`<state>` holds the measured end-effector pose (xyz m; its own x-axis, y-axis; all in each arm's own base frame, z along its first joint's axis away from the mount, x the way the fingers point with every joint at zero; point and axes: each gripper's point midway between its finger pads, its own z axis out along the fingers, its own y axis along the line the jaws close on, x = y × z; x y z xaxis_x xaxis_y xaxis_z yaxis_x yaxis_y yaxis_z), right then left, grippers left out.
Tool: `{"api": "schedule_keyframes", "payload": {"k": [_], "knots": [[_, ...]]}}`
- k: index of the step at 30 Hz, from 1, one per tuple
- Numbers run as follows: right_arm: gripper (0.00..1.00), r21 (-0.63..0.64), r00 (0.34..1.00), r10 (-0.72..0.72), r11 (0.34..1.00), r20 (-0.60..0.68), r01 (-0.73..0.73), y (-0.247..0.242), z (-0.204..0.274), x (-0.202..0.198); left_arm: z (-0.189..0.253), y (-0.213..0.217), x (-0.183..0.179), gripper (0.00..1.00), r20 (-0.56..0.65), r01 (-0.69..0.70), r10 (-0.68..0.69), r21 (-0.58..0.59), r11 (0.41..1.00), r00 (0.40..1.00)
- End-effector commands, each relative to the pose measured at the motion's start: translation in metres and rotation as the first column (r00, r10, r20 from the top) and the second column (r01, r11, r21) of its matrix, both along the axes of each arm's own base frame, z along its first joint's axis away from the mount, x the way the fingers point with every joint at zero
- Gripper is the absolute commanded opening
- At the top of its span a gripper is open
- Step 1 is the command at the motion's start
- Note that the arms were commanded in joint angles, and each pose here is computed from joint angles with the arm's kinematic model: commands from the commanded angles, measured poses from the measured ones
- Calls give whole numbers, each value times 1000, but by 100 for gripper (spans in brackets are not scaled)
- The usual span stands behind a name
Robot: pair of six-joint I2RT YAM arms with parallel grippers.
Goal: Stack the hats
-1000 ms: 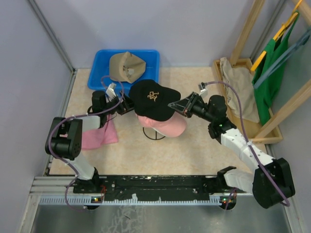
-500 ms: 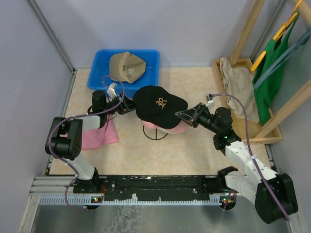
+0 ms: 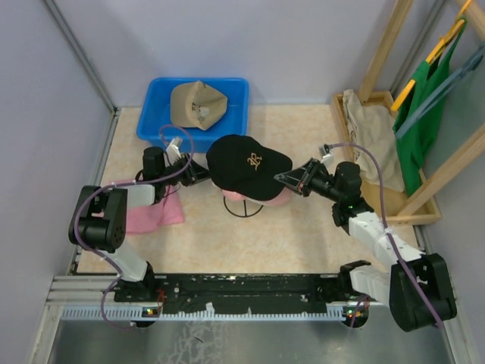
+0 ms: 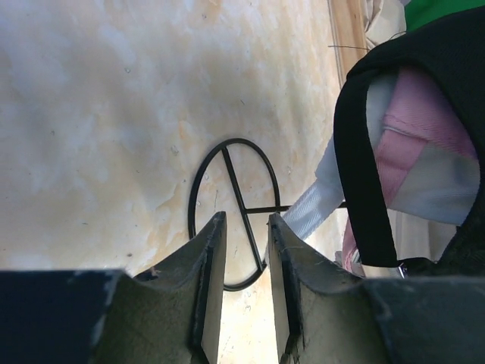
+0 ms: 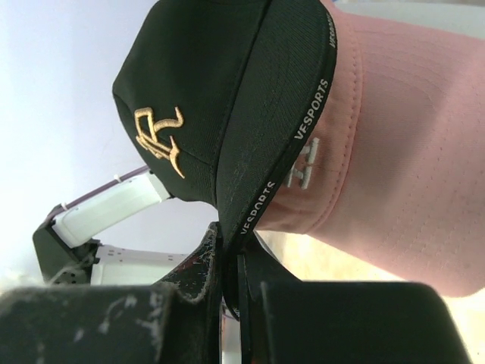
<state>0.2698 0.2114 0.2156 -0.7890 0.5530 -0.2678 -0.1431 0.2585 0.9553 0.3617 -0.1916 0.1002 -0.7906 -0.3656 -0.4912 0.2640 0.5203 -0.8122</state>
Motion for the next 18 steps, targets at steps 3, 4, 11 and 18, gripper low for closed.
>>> {"api": "schedule_keyframes", "payload": {"k": [3, 4, 11, 18], "knots": [[0, -113, 996, -11, 994, -85, 2, -7, -49, 1, 14, 10, 1, 33, 31, -21, 21, -3, 1000, 999], [0, -118, 996, -14, 993, -89, 3, -8, -52, 0, 16, 12, 2, 33, 30, -29, 29, -7, 1000, 999], [0, -129, 996, -16, 992, -93, 4, -12, -60, -3, 40, 31, 1, 51, 50, -101, 102, -33, 994, 994], [0, -124, 997, -14, 992, -72, 5, -12, -50, -1, 72, 22, 1, 67, 101, -28, 39, -104, 994, 994]]}}
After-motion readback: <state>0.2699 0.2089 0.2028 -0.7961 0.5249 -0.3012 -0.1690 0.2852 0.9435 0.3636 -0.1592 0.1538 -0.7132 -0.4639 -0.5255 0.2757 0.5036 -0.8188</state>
